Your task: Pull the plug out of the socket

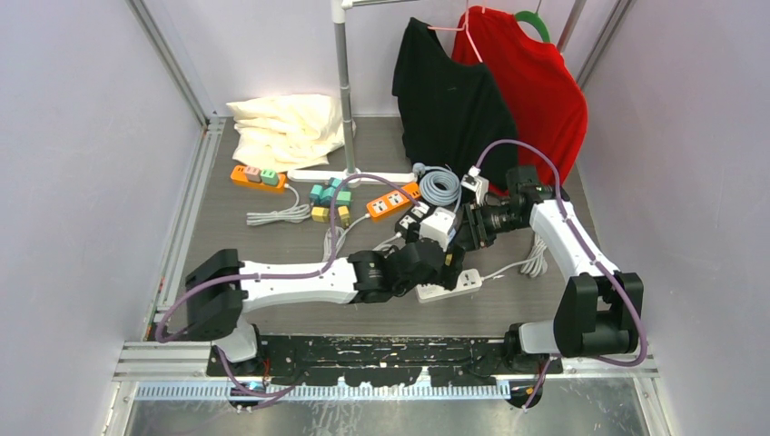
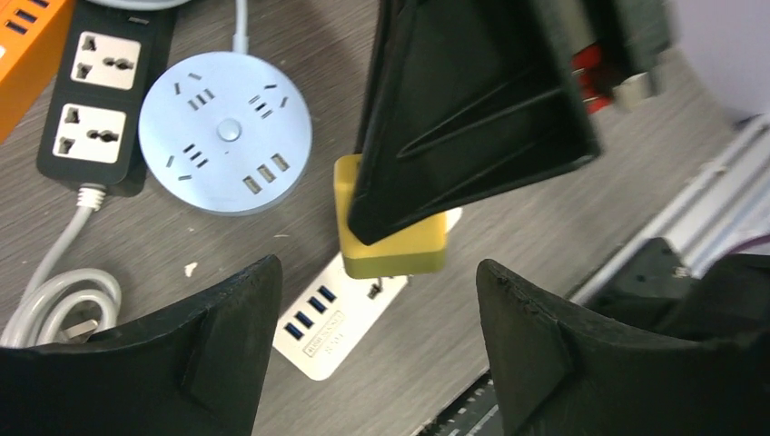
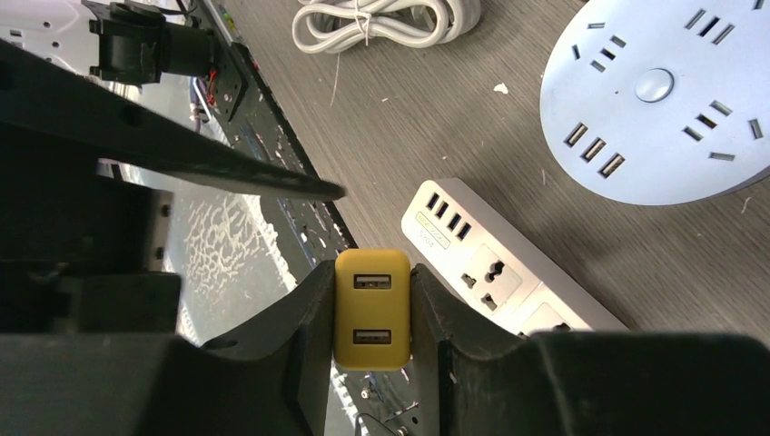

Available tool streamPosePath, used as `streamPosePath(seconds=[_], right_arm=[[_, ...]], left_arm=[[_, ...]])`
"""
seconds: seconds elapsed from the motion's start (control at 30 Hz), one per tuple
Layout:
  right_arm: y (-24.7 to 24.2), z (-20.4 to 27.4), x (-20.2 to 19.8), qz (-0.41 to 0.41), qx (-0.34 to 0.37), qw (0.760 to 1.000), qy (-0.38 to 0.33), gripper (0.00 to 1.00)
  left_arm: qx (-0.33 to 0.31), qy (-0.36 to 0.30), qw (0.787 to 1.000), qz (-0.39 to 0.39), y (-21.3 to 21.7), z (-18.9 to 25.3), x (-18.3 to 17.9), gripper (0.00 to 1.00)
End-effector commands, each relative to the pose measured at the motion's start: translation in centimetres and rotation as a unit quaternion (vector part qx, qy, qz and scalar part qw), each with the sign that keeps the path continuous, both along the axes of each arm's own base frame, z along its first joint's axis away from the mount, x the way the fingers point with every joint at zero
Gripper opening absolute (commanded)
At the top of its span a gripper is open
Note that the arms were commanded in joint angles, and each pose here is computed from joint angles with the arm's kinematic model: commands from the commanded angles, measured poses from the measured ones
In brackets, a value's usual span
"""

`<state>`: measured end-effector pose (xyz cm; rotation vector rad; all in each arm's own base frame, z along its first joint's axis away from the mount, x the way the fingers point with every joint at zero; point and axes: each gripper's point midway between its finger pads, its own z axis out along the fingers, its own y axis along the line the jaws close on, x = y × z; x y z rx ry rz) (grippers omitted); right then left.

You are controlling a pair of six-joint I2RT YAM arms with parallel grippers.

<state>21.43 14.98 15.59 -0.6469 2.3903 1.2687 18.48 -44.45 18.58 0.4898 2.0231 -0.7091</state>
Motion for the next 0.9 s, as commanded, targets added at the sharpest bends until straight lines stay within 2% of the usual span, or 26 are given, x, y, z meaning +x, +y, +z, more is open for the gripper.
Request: streamPosePath(seconds=[0.0, 0.13, 0.37, 0.43, 0.53, 0.6, 0.7, 0.77, 0.87], right_arm=[[0.6, 1.6, 0.9, 0.003, 0.02, 1.0, -0.013, 0.02], [0.7, 1.6, 0.7, 0.008, 0.025, 1.0, -0.005, 0.02], [0.8, 1.6, 0.6, 0.015, 0.026, 1.0, -0.004, 0.04], [0.8, 1.6, 0.6, 0.015, 0.025, 1.0, -0.005, 0.06], [0.8, 1.6, 0.5, 0.017, 0.024, 1.0, -0.009, 0.15], [0.7, 1.6, 0.5, 0.019, 0.022, 0.999, -0.014, 0.21], [0.6, 1.7, 0.6, 0.022, 0.019, 0.999, -0.026, 0.4], [0.5, 1.9, 0.6, 0.025, 0.014, 0.999, -0.039, 0.53], [0.2, 2.1, 0.7, 0.031, 0.003, 0.997, -0.065, 0.67]], left_arm=[[0.029, -0.033, 0.999, 0.033, -0.2, 0.5, 1.8, 0.77], [0.032, -0.032, 0.999, 0.026, -1.5, -0.2, 2.0, 0.77], [0.036, -0.039, 0.998, 0.031, -2.6, -0.4, 2.7, 0.67], [0.038, -0.044, 0.998, 0.035, -2.5, -0.4, 2.9, 0.55], [0.044, -0.045, 0.997, 0.04, -2.0, -0.4, 3.0, 0.28], [0.05, -0.042, 0.997, 0.041, -1.6, -0.6, 2.9, 0.19], [0.053, -0.04, 0.997, 0.038, -0.8, -0.9, 2.6, 0.04], [0.057, -0.038, 0.997, 0.037, 0.0, -1.4, 2.3, 0.0], [0.068, -0.037, 0.996, 0.041, 1.8, -2.4, 2.0, 0.0]])
